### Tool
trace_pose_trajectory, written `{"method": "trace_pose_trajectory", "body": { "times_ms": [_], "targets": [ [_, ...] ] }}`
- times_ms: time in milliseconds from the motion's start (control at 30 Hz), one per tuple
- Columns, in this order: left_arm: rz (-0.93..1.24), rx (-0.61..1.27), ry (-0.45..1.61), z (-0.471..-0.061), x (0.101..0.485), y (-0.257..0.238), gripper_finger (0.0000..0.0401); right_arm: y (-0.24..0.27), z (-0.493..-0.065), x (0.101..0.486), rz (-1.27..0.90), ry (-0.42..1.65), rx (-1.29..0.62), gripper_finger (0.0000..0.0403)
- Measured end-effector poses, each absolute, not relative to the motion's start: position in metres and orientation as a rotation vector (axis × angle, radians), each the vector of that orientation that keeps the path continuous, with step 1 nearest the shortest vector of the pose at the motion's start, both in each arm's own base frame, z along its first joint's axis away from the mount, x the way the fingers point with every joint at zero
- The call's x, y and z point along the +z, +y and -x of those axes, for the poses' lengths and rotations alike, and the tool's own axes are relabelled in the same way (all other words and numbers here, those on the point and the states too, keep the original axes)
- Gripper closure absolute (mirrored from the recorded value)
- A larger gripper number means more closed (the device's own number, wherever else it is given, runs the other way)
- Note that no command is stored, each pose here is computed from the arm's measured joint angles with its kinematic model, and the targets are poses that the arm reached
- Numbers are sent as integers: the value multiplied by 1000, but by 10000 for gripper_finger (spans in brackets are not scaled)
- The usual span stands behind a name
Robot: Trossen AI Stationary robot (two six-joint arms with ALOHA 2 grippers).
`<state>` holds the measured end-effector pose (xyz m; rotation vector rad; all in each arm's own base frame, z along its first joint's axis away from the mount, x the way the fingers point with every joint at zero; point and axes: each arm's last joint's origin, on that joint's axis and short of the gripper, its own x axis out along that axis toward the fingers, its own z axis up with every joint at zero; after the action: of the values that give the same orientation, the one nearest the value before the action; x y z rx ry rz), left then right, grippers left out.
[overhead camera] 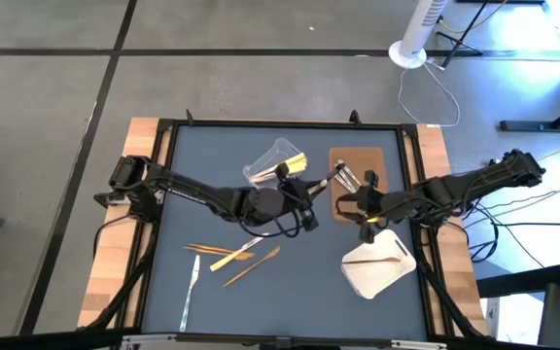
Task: Sort silverware by color (type)
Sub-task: Put the yellow knife into the transparent bin
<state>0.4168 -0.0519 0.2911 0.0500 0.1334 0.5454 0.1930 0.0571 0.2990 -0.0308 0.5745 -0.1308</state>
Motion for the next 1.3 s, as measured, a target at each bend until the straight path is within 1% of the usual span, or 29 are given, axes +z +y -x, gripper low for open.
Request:
{"method": "trace_pose_trajectory", "body": {
  "times_ms": [67, 300, 467, 667, 900, 1300],
  "targets": [
    [-44, 549, 123, -417, 292, -50, 346, 58, -196, 297, 41, 580, -133, 243],
    [-26, 545, 84, -418, 296, -51, 346, 58, -213, 301, 36, 449, -273, 243],
    [-17, 546, 64, -418, 298, -51, 346, 61, -224, 304, 9, 369, -305, 243],
    [-9, 540, 48, -418, 299, -51, 346, 64, -234, 301, 60, 346, -323, 243],
    [-5, 518, 43, -418, 300, -52, 346, 64, -241, 297, 100, 327, -441, 243],
    [24, 484, 30, -418, 301, -55, 346, 64, -242, 301, 72, 281, -451, 243]
  ]
}}
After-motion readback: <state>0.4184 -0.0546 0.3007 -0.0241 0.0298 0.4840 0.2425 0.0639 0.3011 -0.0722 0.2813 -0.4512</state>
